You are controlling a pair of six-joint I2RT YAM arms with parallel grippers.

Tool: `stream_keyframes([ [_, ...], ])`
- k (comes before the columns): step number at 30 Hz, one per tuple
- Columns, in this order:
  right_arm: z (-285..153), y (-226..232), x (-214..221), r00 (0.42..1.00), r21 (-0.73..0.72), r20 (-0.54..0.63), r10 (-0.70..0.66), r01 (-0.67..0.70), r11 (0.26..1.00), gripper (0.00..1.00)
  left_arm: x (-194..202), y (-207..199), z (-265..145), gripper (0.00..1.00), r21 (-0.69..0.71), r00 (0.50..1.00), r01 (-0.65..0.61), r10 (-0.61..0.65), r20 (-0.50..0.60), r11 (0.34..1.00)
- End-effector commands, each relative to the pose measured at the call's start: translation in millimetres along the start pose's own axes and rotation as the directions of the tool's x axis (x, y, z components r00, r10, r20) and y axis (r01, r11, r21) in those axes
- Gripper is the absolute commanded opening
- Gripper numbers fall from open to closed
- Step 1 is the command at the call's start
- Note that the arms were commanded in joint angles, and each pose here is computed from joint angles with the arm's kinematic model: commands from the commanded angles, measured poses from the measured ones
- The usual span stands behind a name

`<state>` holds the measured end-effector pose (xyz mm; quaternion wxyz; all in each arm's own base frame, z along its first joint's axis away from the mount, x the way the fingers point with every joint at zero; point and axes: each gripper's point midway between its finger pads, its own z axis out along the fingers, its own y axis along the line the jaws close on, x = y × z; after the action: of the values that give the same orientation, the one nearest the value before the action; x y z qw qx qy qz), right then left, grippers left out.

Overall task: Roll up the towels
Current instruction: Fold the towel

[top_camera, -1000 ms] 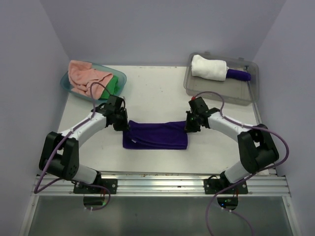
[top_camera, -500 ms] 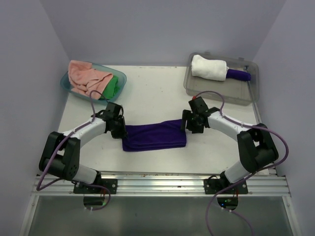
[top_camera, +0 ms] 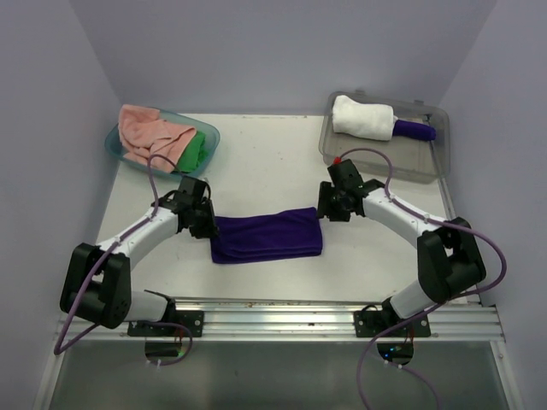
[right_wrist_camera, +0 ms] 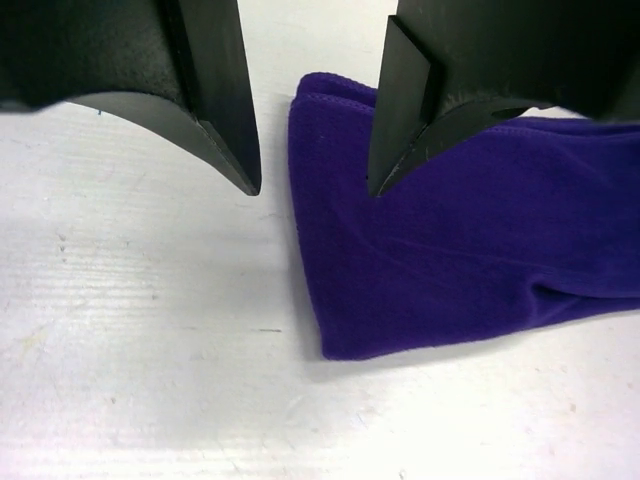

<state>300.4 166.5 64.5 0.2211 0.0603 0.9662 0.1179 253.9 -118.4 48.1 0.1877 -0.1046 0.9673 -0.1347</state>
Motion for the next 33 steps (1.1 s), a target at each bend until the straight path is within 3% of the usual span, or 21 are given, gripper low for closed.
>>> stream_keyframes([
  [1, -16, 23, -24, 0.997, -0.056, 0.066, -0.029, 0.032, 0.998, 0.50, -6, 0, -11, 0.28, -0.011, 1.000, 0.021, -0.021, 0.015, 1.000],
  [3, -15, 30, -21, 0.998, -0.081, 0.044, -0.038, 0.042, 0.996, 0.48, -19, -3, -30, 0.49, -0.010, 0.996, 0.046, -0.045, 0.082, 0.999],
  [7, -9, 37, -16, 0.999, -0.101, 0.021, -0.049, 0.050, 0.994, 0.33, -38, -14, -55, 0.49, 0.035, 0.980, 0.069, -0.074, 0.187, 0.997],
  [10, 0, 43, -15, 0.999, -0.100, 0.000, -0.054, 0.054, 0.994, 0.32, -43, -40, -64, 0.48, 0.155, 0.972, 0.048, -0.082, 0.221, 0.987],
  [14, 11, 49, -23, 0.999, -0.097, -0.004, -0.054, 0.054, 0.994, 0.33, -31, -56, -45, 0.44, 0.214, 0.986, 0.032, -0.067, 0.155, 0.976],
  [20, 50, 32, -7, 0.994, -0.026, -0.076, -0.073, 0.071, 0.997, 0.32, 8, -26, 7, 0.41, 0.111, 0.998, 0.052, -0.054, 0.011, 0.992],
  [25, 55, 14, 14, 0.995, 0.020, -0.094, -0.036, 0.038, 0.999, 0.32, 46, -8, 29, 0.39, 0.069, 0.990, 0.074, -0.065, -0.123, 0.995],
  [29, 53, -14, 46, 0.990, 0.080, -0.137, -0.033, 0.044, 0.996, 0.32, 47, -3, 35, 0.40, 0.047, 0.990, 0.059, -0.052, -0.132, 0.997],
  [33, 42, -30, 72, 0.991, 0.083, -0.135, 0.009, 0.002, 0.997, 0.33, 22, -14, 40, 0.40, 0.042, 0.993, 0.016, -0.011, -0.116, 0.999],
])
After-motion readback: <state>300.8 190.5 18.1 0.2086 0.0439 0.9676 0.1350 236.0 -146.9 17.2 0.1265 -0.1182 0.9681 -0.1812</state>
